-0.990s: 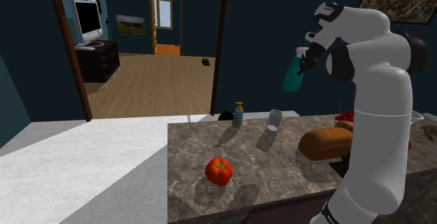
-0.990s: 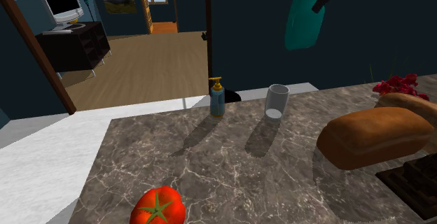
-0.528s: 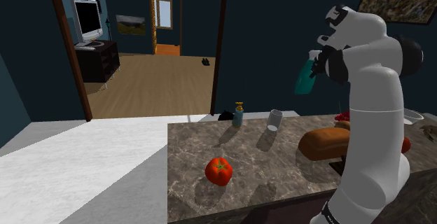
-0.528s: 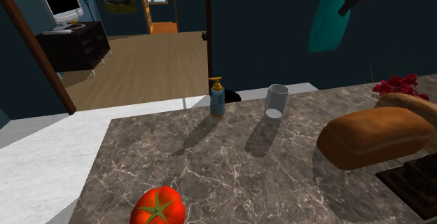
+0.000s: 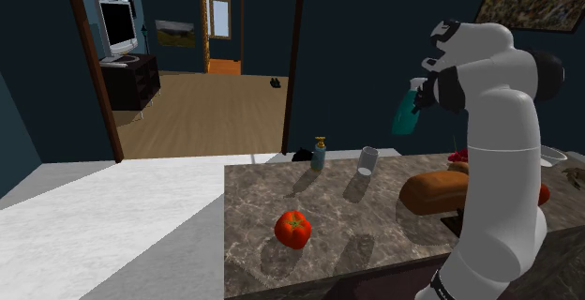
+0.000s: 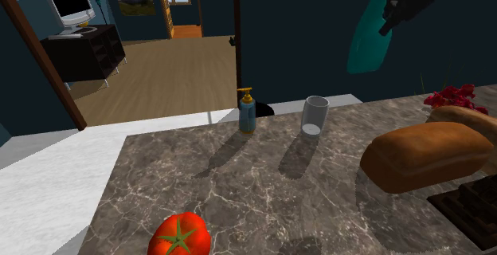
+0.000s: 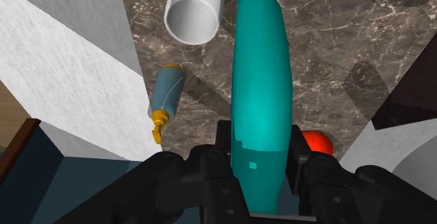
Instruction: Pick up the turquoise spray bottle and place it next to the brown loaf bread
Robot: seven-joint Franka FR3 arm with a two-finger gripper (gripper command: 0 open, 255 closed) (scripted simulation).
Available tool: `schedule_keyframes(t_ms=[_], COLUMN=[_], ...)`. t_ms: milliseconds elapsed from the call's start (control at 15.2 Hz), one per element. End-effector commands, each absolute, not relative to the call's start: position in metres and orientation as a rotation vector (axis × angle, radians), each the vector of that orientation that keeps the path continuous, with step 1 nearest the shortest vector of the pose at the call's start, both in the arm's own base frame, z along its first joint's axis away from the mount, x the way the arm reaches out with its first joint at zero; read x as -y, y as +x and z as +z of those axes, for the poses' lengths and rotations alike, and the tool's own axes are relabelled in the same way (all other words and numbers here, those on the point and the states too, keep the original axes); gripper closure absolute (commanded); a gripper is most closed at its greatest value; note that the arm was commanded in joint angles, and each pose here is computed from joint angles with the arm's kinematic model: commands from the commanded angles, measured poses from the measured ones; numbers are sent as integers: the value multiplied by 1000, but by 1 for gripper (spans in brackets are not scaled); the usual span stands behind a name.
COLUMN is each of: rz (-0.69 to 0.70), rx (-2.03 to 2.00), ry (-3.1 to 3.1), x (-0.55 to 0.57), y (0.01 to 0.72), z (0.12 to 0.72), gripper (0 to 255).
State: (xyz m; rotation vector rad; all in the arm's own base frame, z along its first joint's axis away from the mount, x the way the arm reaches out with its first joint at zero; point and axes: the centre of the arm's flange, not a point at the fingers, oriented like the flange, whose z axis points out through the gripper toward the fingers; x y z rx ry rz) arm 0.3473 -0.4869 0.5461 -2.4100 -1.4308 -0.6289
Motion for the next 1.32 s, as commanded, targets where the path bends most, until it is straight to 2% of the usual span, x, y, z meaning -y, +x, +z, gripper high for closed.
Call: schedule_keyframes(t_ms=[0,1254], rz=[-629,-629], rx=[1431,1431], ry=[-2410,-2410], x=[487,487], y=[347,347], z=[535,434], gripper=[255,255])
